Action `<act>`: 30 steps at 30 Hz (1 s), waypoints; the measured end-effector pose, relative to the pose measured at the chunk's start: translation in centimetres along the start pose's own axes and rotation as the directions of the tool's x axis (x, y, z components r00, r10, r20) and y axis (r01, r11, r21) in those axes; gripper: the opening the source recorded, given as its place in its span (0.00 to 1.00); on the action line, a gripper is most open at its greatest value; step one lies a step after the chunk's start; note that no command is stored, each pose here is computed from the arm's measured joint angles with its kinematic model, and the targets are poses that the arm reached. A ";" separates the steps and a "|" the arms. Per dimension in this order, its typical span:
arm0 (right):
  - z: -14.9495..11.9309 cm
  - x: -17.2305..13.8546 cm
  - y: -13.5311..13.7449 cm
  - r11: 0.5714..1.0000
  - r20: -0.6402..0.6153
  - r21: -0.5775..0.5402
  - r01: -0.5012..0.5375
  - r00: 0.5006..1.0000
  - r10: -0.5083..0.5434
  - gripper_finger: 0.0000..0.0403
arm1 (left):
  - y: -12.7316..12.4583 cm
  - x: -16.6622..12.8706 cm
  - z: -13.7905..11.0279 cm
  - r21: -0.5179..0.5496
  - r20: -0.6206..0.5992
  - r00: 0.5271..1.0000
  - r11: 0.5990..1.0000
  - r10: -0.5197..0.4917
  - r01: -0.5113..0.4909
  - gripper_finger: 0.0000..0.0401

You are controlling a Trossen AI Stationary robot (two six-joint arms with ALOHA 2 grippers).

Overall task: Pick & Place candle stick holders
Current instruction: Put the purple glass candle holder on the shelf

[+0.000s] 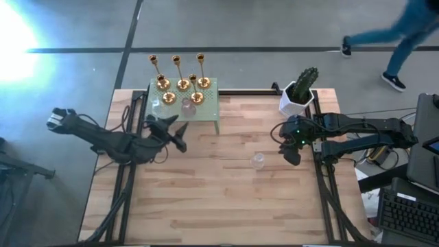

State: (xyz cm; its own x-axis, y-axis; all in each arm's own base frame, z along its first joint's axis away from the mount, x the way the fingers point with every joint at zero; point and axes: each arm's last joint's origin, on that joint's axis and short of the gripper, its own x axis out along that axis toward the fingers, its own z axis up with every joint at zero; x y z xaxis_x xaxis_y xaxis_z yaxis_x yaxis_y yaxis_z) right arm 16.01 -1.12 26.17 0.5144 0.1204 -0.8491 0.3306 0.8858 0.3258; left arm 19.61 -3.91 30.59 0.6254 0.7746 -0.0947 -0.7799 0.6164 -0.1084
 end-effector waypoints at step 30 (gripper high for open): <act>0.6 0.0 0.2 0.997 0.059 -0.072 -0.019 0.998 0.024 0.22 | -0.8 11.6 -5.6 0.121 -0.019 0.992 0.985 -0.125 0.126 0.46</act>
State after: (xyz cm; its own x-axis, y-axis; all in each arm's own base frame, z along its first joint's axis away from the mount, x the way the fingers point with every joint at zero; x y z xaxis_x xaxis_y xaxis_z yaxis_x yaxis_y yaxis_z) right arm 16.53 -1.17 26.50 0.5680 0.1146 -0.8150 0.2631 0.9130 0.3117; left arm 27.68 3.80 23.99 0.7180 0.6889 -0.0993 -0.6923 0.7216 0.0008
